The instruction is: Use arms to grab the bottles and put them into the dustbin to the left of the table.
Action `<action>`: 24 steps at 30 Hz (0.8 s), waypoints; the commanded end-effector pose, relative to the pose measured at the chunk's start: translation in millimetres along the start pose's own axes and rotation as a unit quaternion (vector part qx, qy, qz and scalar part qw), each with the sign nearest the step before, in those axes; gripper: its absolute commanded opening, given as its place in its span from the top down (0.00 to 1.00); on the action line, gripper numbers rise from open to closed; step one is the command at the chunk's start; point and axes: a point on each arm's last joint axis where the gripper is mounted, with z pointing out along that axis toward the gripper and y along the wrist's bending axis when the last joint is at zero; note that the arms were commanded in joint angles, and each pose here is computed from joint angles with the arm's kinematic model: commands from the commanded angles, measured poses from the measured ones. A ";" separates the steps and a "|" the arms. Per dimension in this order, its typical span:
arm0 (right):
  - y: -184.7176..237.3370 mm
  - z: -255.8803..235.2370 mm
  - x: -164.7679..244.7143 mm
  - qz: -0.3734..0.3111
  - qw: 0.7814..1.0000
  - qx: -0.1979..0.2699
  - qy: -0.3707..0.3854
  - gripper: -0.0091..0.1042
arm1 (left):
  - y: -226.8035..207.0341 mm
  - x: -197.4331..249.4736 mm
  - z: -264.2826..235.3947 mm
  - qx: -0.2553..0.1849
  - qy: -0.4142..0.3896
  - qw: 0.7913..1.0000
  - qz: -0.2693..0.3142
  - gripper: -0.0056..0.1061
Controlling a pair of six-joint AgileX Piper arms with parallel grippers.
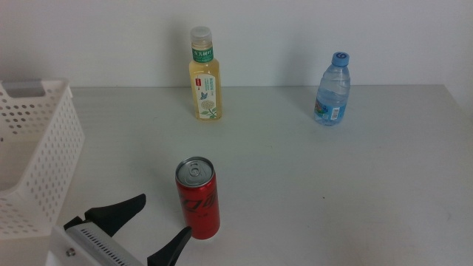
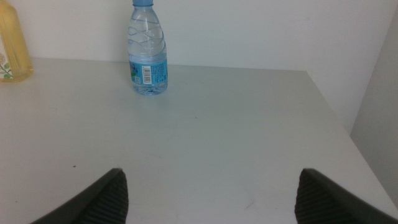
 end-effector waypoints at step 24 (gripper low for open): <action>0.0 -2.7 -10.6 -0.007 0.999 0.000 -0.051 0.09 | -8.6 0.8 65.1 -0.011 0.009 0.999 -0.040 0.11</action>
